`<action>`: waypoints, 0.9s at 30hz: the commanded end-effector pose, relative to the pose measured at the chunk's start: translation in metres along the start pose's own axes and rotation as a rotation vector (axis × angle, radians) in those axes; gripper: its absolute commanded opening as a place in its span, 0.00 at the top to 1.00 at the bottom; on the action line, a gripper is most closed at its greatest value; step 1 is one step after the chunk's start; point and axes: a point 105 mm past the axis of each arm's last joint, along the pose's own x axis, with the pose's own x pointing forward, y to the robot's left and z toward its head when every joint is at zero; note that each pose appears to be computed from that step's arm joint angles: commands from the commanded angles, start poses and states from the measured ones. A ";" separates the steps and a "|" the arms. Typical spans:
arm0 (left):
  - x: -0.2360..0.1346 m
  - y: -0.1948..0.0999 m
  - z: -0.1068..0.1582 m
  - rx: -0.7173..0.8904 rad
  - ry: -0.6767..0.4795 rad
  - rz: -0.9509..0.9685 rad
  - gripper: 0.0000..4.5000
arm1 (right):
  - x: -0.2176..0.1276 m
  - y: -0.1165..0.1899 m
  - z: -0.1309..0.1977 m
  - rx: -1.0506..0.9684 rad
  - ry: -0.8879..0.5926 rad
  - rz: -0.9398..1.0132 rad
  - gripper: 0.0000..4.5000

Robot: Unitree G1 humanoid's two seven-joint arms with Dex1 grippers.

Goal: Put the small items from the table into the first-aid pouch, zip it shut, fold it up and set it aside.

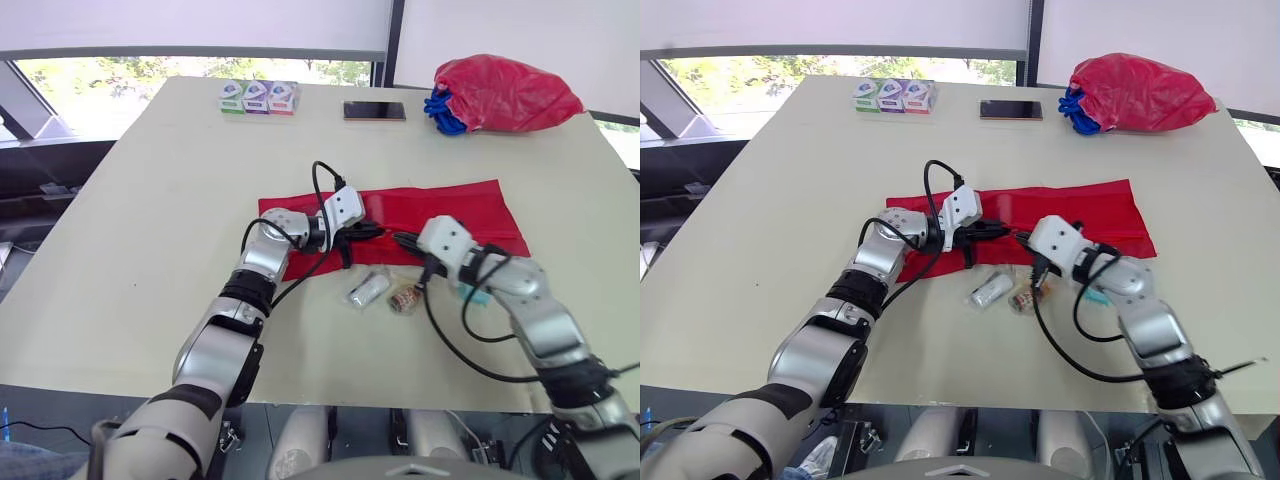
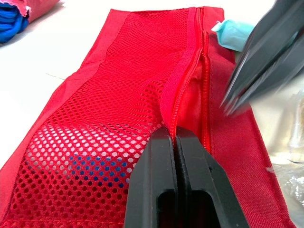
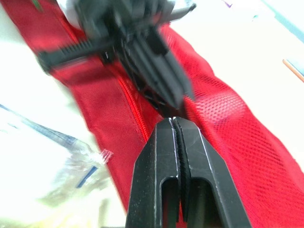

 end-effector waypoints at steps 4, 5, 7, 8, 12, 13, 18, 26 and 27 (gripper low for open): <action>-0.010 0.013 0.006 0.046 -0.005 0.026 1.00 | -0.063 -0.006 0.021 0.066 -0.062 0.090 0.99; -0.012 0.013 0.004 0.049 0.001 0.027 1.00 | -0.074 -0.006 0.020 0.078 -0.047 0.122 0.88; -0.017 0.015 0.000 0.059 0.018 0.026 1.00 | -0.096 -0.006 0.025 0.104 -0.040 0.192 0.71; -0.019 0.016 -0.002 0.062 0.026 0.025 1.00 | -0.104 -0.007 0.029 0.120 -0.044 0.219 0.60; -0.028 0.020 -0.008 0.075 0.052 0.033 1.00 | -0.131 -0.013 0.037 0.161 -0.021 0.283 0.17; -0.030 0.022 -0.009 0.078 0.057 0.035 1.00 | -0.138 -0.014 0.038 0.174 -0.008 0.301 0.06; -0.043 0.024 -0.014 0.103 0.082 0.025 1.00 | -0.160 -0.029 0.056 0.179 -0.011 0.296 0.01; -0.049 0.027 -0.015 0.117 0.094 0.031 1.00 | -0.161 -0.030 0.061 0.149 0.031 0.337 0.01; -0.048 0.027 -0.015 0.119 0.092 0.030 1.00 | -0.155 -0.028 0.061 0.136 0.034 0.350 0.01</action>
